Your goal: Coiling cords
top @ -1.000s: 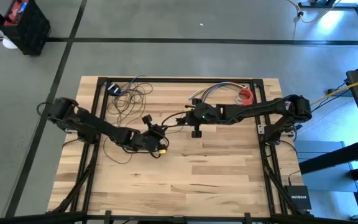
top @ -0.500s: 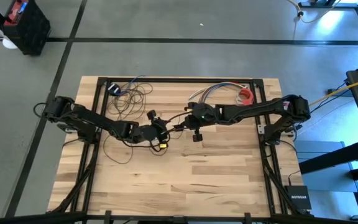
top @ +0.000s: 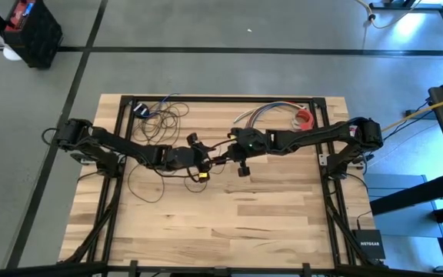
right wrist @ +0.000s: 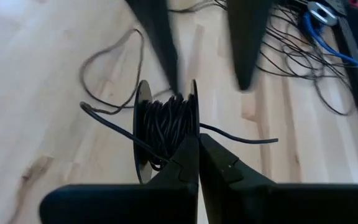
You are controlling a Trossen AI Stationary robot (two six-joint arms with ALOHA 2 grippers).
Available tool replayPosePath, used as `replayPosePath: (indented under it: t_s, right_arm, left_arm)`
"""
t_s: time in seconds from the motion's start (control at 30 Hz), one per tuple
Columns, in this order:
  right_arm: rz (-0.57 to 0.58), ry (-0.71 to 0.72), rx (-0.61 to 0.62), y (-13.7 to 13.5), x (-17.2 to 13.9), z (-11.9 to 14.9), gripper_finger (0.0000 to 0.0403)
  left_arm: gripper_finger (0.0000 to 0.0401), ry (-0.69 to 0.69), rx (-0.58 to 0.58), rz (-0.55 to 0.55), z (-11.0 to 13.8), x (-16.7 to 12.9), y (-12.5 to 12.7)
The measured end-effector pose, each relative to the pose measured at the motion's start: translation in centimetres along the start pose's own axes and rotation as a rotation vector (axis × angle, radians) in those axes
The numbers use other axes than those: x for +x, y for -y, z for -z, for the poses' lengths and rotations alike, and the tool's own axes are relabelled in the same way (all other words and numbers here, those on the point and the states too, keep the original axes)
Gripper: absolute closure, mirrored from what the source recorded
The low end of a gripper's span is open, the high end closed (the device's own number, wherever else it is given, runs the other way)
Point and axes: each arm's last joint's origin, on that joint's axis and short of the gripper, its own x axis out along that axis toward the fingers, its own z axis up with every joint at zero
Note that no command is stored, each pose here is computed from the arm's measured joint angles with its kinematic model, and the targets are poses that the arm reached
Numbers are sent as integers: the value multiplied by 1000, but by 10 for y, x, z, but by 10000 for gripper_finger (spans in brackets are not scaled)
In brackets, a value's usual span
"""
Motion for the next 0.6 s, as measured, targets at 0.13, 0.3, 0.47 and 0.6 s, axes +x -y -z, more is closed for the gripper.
replayPosePath:
  t_s: [0.13,0.3,0.47,0.6]
  right_arm:
    - [55,-32,1,1,0,2,400]
    - [156,-71,3,4,0,3,400]
    - [316,-116,75,9,-2,4,400]
    - [404,-96,142,12,-3,2,400]
  left_arm:
    - [235,-14,12,36,2,-7,11]
    - [235,-73,17,91,10,-19,29]
    - [235,-158,26,8,30,-20,44]
    - [235,-149,75,-160,47,-7,51]
